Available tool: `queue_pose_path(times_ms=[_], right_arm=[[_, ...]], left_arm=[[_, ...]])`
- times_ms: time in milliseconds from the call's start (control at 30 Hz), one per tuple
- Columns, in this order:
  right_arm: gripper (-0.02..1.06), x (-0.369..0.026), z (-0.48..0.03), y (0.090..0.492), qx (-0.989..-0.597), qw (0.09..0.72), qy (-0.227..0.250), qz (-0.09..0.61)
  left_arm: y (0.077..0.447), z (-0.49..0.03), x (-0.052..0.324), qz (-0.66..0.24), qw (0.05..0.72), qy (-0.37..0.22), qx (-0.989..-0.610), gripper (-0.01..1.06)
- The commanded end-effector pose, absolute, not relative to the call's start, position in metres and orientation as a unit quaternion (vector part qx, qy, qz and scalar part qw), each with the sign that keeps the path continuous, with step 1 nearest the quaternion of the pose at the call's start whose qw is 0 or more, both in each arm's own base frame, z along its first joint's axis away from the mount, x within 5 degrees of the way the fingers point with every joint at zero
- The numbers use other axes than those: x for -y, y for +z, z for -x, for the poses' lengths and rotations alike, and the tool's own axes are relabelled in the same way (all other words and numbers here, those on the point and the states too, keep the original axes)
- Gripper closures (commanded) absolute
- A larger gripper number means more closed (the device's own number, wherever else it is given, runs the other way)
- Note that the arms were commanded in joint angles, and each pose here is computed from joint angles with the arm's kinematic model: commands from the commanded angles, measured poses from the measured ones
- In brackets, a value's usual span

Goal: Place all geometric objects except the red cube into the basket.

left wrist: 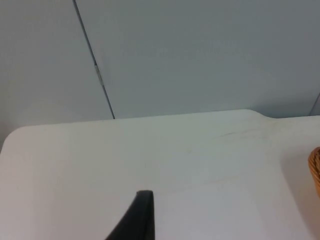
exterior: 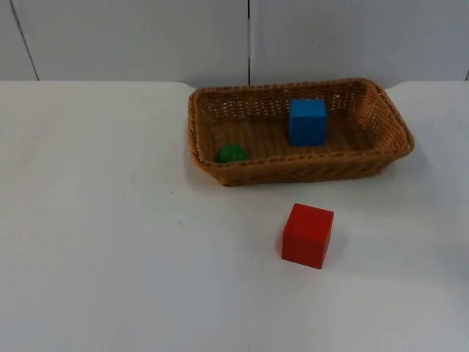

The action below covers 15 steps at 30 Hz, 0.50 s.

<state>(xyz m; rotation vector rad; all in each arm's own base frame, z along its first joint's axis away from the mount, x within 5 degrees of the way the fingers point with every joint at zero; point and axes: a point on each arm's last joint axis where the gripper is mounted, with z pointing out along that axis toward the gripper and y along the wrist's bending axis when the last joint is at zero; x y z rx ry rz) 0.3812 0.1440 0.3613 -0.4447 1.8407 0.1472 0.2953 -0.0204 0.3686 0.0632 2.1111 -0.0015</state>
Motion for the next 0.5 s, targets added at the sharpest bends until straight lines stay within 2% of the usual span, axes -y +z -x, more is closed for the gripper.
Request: queue_pose_path(times_ms=[0,100,233,467], right_arm=[[-0.01,-0.138,-0.36,0.381,-0.778,0.596,0.068,0.188],[-0.01,-0.128,-0.337,0.387,-0.794,0.577,0.067,0.181],[-0.01,-0.112,-0.301,0.367,-0.848,0.492,0.045,0.193],[-0.01,-0.108,-0.294,0.362,-0.852,0.484,0.035,0.198]], left_arm=[[0.368,-0.295,0.02,-0.022,0.491,-0.002,-0.871,0.02],[0.368,-0.295,0.02,-0.022,0.491,-0.002,-0.871,0.02],[0.367,-0.294,0.02,-0.022,0.486,-0.002,-0.874,0.02],[0.367,-0.294,0.02,-0.021,0.489,-0.003,-0.872,0.02]])
